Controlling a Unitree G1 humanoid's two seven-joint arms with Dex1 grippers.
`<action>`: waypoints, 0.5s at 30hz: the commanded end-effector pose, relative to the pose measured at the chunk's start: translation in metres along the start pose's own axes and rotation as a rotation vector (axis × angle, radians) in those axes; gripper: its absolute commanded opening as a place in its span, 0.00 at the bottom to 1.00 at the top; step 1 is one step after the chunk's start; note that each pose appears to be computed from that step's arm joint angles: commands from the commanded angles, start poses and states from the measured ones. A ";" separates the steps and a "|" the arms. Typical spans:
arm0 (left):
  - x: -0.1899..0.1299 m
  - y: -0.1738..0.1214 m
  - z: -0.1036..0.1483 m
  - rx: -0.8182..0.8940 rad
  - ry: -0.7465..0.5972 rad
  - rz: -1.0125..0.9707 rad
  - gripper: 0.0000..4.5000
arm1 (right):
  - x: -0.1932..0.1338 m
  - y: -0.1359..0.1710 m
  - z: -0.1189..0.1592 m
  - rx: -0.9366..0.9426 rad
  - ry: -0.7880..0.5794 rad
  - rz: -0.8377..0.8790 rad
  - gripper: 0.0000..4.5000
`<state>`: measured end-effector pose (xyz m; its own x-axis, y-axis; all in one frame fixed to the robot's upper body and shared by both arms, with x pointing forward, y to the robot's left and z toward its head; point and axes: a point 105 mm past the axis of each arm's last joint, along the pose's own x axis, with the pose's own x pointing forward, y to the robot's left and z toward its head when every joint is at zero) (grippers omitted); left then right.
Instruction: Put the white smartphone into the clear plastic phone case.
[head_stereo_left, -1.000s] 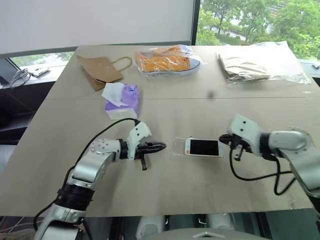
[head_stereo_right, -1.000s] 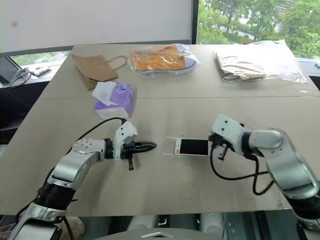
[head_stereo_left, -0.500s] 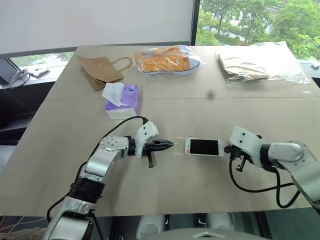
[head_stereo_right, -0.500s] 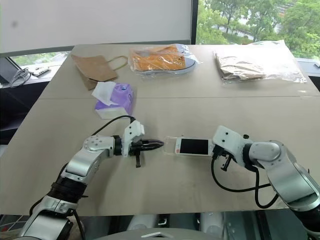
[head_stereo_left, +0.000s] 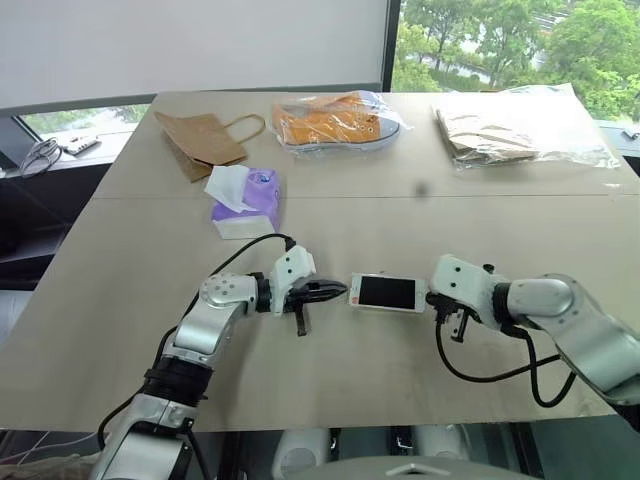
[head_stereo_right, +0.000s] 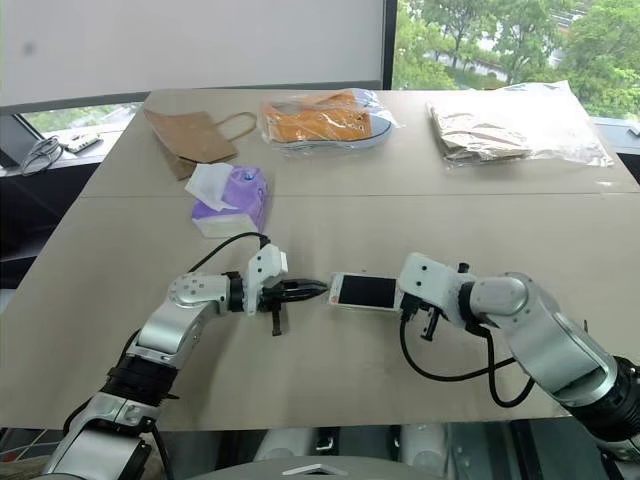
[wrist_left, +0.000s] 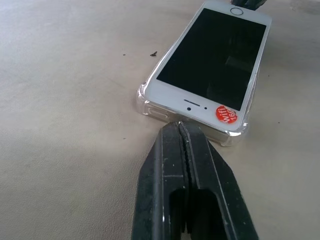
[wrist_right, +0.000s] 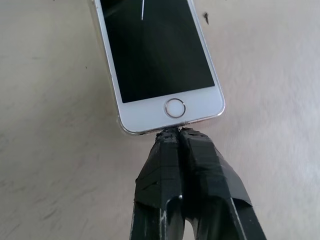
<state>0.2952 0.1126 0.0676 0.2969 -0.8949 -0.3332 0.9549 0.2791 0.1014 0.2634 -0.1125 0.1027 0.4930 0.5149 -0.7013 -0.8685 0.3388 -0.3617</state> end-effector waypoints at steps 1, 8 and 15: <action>0.012 -0.017 -0.019 -0.054 0.052 -0.059 0.00 | 0.003 0.002 0.020 -0.070 -0.067 0.004 0.00; 0.012 -0.017 -0.017 -0.058 0.050 -0.061 0.00 | 0.008 0.005 0.027 -0.055 -0.104 0.048 0.00; 0.012 -0.016 -0.012 -0.069 0.044 -0.055 0.00 | 0.007 0.010 0.032 -0.048 -0.135 0.099 0.00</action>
<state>0.2951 0.1136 0.0682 0.3048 -0.8887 -0.3426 0.9520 0.2952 0.0810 0.2719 -0.1070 0.1006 0.4767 0.5316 -0.7001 -0.8770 0.3424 -0.3372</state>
